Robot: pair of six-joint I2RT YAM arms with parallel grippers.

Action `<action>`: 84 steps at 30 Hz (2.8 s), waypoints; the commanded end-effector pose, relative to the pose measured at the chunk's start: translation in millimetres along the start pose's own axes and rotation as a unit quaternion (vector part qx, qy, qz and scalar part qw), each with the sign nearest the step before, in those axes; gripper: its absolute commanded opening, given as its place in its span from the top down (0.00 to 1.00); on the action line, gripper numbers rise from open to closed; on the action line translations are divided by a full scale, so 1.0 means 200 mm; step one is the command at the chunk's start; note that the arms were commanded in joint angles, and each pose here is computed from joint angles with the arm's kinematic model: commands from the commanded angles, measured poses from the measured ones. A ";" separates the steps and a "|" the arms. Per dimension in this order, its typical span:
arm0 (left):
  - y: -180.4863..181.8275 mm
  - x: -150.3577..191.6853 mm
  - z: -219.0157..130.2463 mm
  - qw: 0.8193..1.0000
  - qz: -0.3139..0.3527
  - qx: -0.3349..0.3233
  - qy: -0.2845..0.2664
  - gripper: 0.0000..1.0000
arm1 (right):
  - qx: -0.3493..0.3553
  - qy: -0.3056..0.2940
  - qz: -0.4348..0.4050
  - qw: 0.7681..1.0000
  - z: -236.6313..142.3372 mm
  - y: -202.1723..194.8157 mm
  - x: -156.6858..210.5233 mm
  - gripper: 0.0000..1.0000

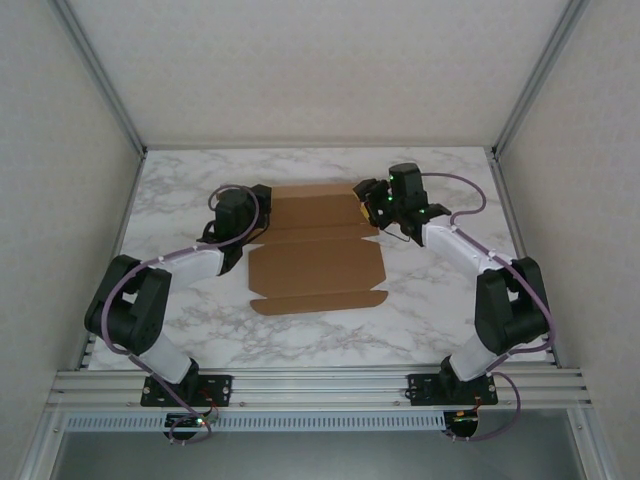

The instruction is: Fold the paper box

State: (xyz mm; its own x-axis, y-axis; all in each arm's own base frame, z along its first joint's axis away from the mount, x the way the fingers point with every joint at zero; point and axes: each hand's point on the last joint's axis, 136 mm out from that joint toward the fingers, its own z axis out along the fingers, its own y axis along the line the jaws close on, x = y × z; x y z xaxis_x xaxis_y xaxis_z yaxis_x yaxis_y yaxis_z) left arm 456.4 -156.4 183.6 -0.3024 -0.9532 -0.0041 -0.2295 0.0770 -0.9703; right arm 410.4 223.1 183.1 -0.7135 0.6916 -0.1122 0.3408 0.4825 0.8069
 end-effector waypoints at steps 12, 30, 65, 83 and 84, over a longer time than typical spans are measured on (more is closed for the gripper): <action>0.17 -0.04 0.00 0.992 0.123 -0.041 -0.001 1.00 | 0.096 -0.022 -0.308 0.946 -0.42 0.19 -0.15 0.32; 0.29 -0.02 -0.04 0.986 0.158 -0.055 0.007 1.00 | 0.120 0.134 -0.369 0.912 -0.03 0.03 -0.10 0.26; 0.25 -0.01 -0.05 0.981 0.182 -0.068 0.017 1.00 | 0.066 0.054 -0.262 0.961 -0.22 -0.24 -0.11 0.53; 0.28 0.02 0.00 0.979 0.177 -0.098 0.036 1.00 | 0.216 0.075 -0.269 0.936 0.17 -0.70 -0.19 0.67; 0.29 0.03 0.00 0.978 0.179 -0.100 0.037 1.00 | 0.212 0.081 -0.270 0.936 0.19 -0.70 -0.18 0.65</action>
State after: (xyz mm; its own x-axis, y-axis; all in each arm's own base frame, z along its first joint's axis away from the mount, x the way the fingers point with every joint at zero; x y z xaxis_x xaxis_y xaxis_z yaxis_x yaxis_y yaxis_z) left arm 451.9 -153.9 169.9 -0.3862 -0.8742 -0.2942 -0.1690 0.3806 -0.9092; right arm 396.8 150.2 50.3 -0.9349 0.2302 -0.2700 0.1168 0.9182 0.3784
